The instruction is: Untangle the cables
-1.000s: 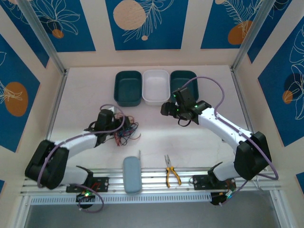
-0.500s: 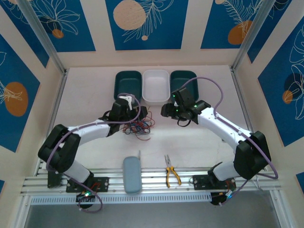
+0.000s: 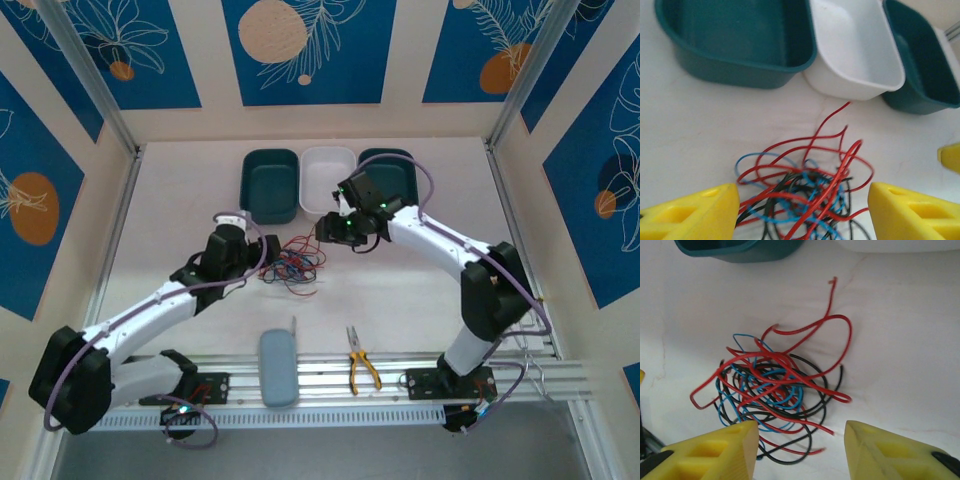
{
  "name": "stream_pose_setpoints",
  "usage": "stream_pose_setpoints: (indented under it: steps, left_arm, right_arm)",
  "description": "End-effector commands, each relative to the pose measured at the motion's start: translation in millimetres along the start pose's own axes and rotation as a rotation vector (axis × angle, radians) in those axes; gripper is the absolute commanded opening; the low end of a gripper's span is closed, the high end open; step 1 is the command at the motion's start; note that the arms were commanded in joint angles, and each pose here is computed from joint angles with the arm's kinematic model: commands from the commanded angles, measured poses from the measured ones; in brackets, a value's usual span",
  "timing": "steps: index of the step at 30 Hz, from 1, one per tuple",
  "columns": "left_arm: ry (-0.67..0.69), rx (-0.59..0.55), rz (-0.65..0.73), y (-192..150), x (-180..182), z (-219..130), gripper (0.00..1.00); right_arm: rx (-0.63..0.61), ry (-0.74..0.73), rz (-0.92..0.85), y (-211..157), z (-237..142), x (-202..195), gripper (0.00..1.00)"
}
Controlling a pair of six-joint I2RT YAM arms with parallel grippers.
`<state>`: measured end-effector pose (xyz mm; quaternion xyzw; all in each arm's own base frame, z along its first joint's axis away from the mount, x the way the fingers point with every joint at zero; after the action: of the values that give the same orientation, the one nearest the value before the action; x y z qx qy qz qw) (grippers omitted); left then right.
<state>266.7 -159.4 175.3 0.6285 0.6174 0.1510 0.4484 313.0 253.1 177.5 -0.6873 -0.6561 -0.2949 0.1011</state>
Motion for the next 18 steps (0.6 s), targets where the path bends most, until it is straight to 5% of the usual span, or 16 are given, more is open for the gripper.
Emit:
stream_pose_setpoints:
  steps: [1,18]
  left_arm:
    - [0.105,0.057,0.034,-18.4,20.9,-8.7,0.69]
    - [0.061,0.057,0.007,-43.9,28.2,4.4,0.61]
  right_arm:
    - [0.091,0.054,0.034,-0.5,3.1,20.5,0.47]
    - [0.284,0.123,0.152,-27.5,54.0,70.1,0.52]
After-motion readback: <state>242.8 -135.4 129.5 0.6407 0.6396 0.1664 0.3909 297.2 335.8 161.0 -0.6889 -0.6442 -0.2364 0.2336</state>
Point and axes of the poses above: each hand's point on the last joint's axis, 136 mm out from that joint toward the fingers, its own z axis out along the fingers, its own x axis along the line the jaws close on, y = z × x, the point moved 5 cm from there along -z, back along the fingers, and after that the axes turned 7 degrees about z, right-handed, at the moved point
